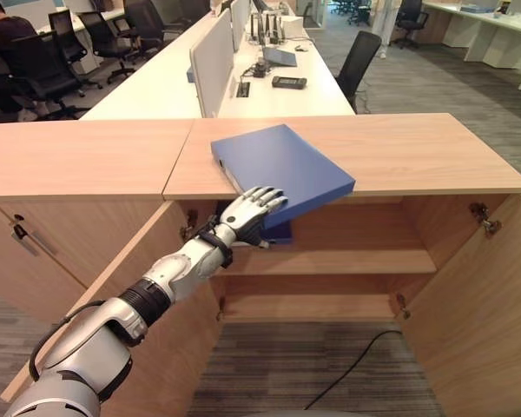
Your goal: Put the empty folder in the office cabinet
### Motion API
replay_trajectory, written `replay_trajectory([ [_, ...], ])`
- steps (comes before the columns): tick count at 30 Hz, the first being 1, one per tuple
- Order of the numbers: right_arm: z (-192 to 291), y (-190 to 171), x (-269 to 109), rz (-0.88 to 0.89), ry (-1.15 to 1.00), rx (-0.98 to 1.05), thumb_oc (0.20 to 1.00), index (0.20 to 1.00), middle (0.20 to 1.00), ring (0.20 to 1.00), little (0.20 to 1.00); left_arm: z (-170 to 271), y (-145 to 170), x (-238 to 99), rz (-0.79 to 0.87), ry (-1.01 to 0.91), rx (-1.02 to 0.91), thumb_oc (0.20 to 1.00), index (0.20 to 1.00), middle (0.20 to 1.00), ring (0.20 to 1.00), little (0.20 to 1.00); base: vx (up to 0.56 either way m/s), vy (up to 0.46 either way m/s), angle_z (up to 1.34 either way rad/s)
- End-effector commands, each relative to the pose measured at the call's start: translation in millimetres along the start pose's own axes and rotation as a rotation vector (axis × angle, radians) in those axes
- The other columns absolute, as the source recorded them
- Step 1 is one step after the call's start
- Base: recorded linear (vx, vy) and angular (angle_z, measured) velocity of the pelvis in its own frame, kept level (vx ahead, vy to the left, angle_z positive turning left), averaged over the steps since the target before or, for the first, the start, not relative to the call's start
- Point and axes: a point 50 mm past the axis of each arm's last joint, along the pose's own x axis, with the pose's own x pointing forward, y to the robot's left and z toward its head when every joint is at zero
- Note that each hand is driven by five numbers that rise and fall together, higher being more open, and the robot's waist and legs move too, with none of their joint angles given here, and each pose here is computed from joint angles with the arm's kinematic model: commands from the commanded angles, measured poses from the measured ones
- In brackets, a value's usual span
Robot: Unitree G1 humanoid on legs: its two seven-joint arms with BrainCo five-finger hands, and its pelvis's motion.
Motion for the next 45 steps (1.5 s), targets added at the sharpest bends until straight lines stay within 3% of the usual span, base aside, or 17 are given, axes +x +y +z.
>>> replay_trajectory([
  [1, 19.9, -4.2, 1.0, -0.013, -0.036, 0.008, 1.000, 1.000, 1.000, 1.000, 1.000, -15.1, 43.7, 22.7, 0.097, 0.015, 0.152, 1.000, 1.000, 1.000, 1.000, 1.000, 0.00, 0.001, -0.12],
  [21, 19.5, -6.6, 1.0, -0.028, -0.033, 0.024, 1.000, 1.000, 1.000, 1.000, 1.000, -28.7, 47.9, 27.1, 0.117, 0.074, 0.286, 1.000, 1.000, 1.000, 1.000, 1.000, 0.00, 0.000, -0.02],
  [45, 17.3, -6.3, 0.9, -0.052, -0.031, 0.010, 1.000, 1.000, 1.000, 1.000, 1.000, -50.6, 25.3, 19.7, 0.101, 0.226, 0.364, 1.000, 1.000, 1.000, 1.000, 1.000, 0.00, 0.000, 0.00],
])
